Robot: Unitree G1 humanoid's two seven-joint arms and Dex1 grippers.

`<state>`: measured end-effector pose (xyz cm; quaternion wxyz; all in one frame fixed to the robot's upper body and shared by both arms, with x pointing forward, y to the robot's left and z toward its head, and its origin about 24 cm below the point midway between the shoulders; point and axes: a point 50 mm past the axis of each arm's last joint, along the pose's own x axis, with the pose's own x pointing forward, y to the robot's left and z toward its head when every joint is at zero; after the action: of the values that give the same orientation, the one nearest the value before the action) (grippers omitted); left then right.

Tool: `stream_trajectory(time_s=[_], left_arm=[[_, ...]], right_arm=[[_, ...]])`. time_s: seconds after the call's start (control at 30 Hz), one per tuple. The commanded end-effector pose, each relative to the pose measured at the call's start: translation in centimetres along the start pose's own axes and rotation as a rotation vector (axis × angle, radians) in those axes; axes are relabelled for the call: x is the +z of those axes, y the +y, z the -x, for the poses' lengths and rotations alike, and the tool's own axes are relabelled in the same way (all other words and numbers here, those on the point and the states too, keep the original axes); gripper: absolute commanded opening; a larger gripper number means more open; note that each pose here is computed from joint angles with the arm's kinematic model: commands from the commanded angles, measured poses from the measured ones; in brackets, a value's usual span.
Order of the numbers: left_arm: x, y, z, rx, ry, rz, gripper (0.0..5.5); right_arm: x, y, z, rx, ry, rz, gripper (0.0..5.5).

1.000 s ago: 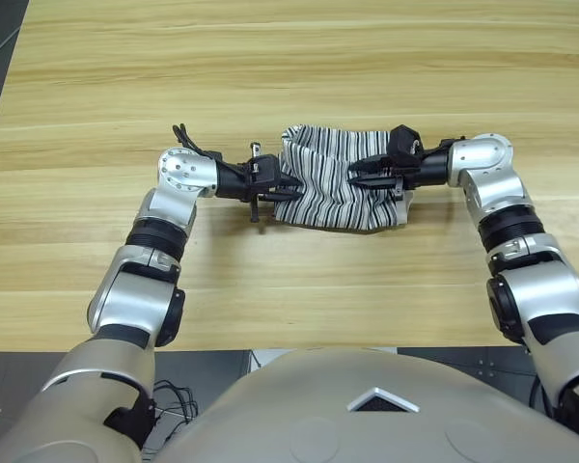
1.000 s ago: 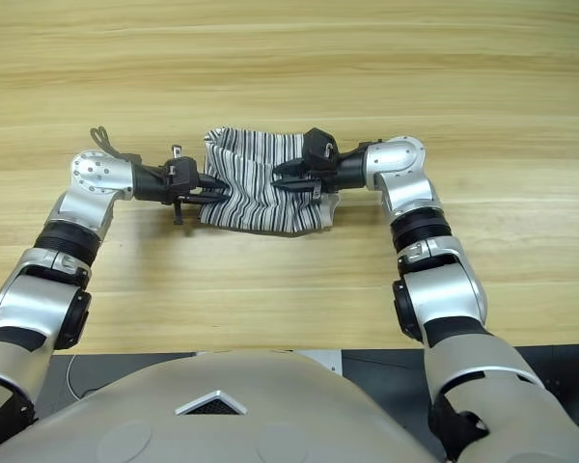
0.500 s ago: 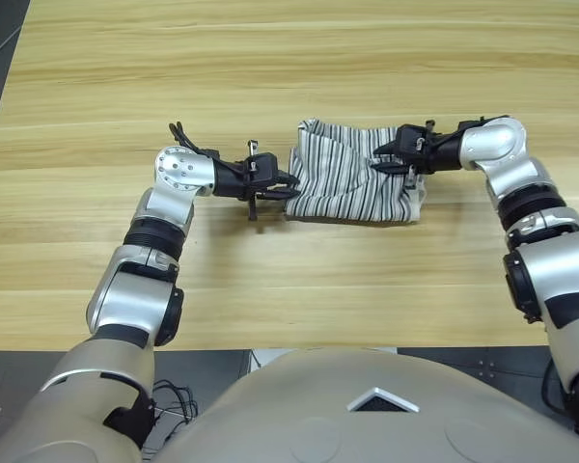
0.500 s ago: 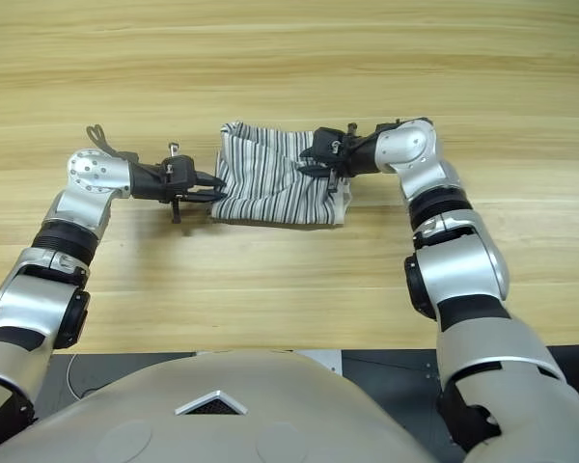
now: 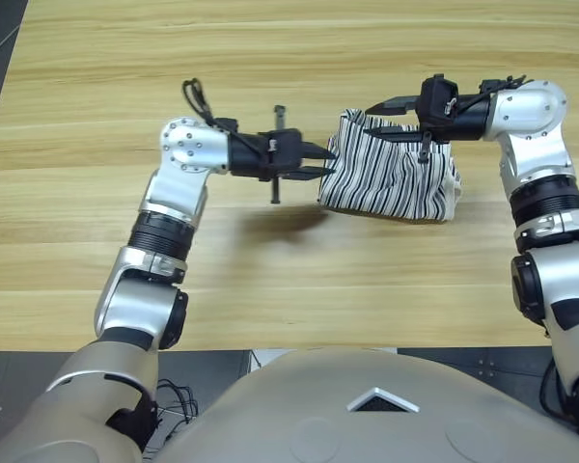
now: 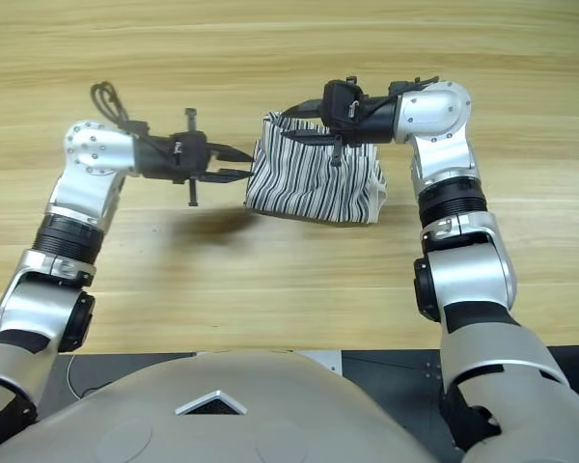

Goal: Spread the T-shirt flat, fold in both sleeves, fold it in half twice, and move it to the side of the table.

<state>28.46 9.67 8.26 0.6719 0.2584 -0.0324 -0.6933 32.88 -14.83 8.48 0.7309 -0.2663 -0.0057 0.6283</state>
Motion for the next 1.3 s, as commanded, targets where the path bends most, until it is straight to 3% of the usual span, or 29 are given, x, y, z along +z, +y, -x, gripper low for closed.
stream_trajectory(time_s=[0.03, 0.2, 0.4, 0.47, 0.6, 0.97, 1.17, 1.3], left_arm=[[1.0, 0.6, -2.1, -0.053, 0.016, -0.032, 0.87], [0.3, -0.2, -1.5, -0.053, 0.035, -0.006, 0.87], [-0.2, -0.8, -1.3, -0.055, 0.046, 0.012, 0.87], [-0.3, -1.1, -1.4, -0.057, 0.046, 0.016, 0.87], [-0.2, -1.2, -1.5, -0.060, 0.040, 0.019, 0.87], [-0.3, -1.2, -0.2, -0.029, 0.034, 0.031, 0.87], [-0.3, -1.4, 0.8, -0.015, 0.023, 0.052, 0.87], [-0.6, -1.7, 1.2, -0.010, 0.025, 0.077, 0.87]], right_arm=[[-1.0, 1.4, -1.1, 0.047, 0.038, -0.019, 1.17], [-2.8, 2.0, -3.1, 0.054, 0.160, -0.071, 1.17], [-5.2, 0.9, -3.6, -0.141, 0.414, -0.178, 1.17], [-5.9, 1.3, -3.9, -0.163, 0.463, -0.320, 1.17], [-6.1, 2.0, -4.7, -0.190, 0.372, -0.801, 1.17], [-3.8, 4.6, -8.8, 0.176, 0.240, -0.921, 1.17], [-4.1, 6.2, -7.9, 0.384, 0.250, -0.905, 1.17], [-3.2, 5.0, -7.4, 0.376, 0.180, -0.890, 1.17]])
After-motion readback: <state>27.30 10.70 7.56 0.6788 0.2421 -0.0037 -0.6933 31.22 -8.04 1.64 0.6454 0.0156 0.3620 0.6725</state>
